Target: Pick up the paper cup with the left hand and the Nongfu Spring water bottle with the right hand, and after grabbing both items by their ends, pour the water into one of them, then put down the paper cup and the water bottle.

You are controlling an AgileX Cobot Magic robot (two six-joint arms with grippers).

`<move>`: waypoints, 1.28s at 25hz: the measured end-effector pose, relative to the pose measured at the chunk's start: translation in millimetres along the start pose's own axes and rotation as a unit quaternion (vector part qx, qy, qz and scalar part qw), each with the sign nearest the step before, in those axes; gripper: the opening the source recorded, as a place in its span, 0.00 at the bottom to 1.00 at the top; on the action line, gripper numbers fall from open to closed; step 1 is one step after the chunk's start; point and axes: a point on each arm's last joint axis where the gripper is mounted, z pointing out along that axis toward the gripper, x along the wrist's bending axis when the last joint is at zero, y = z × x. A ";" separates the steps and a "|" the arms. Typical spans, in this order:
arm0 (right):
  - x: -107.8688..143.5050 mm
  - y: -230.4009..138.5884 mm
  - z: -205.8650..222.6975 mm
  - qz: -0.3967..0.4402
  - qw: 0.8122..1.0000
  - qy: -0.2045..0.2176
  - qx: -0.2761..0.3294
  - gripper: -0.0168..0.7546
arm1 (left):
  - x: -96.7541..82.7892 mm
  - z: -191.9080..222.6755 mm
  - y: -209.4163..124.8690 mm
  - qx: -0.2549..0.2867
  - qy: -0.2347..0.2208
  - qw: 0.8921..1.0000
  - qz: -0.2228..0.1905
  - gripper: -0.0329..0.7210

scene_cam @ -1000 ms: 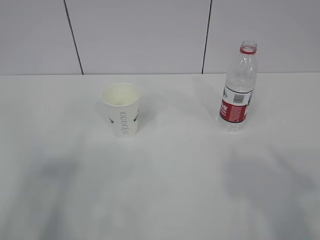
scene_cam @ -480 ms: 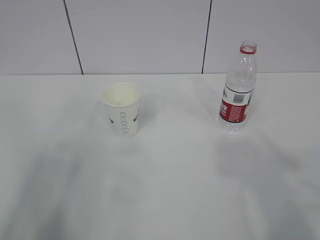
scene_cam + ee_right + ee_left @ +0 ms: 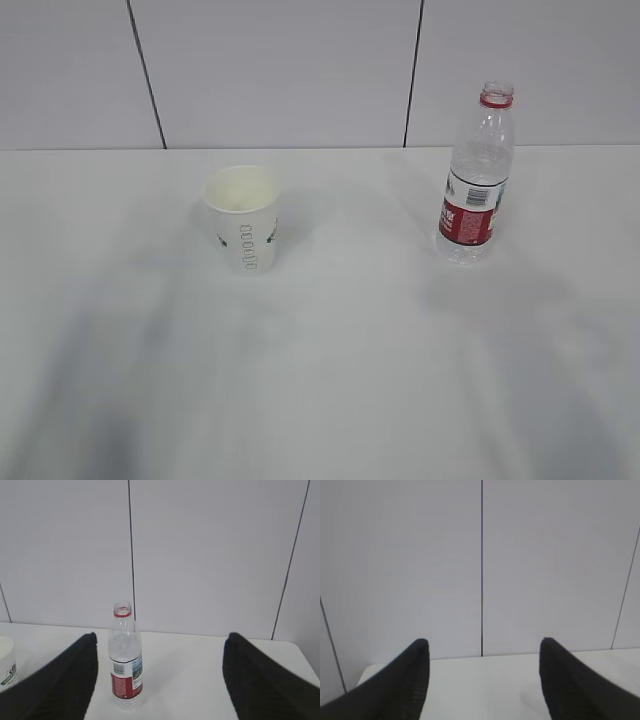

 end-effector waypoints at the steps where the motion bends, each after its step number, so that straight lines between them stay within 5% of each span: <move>1: 0.1 0.4 3.5 0.000 1.000 0.000 0.001 0.78 | 0.0 3.2 -0.5 0.003 0.000 1.000 0.000 0.72; 22: 1.6 -0.9 64.1 -0.001 1.000 0.005 0.012 0.78 | 1.3 77.6 -26.3 0.075 0.004 0.997 0.000 0.72; 32: 2.5 0.0 93.7 -0.002 1.000 0.007 -0.025 0.78 | 1.9 122.0 -39.4 0.036 0.002 0.999 0.000 0.72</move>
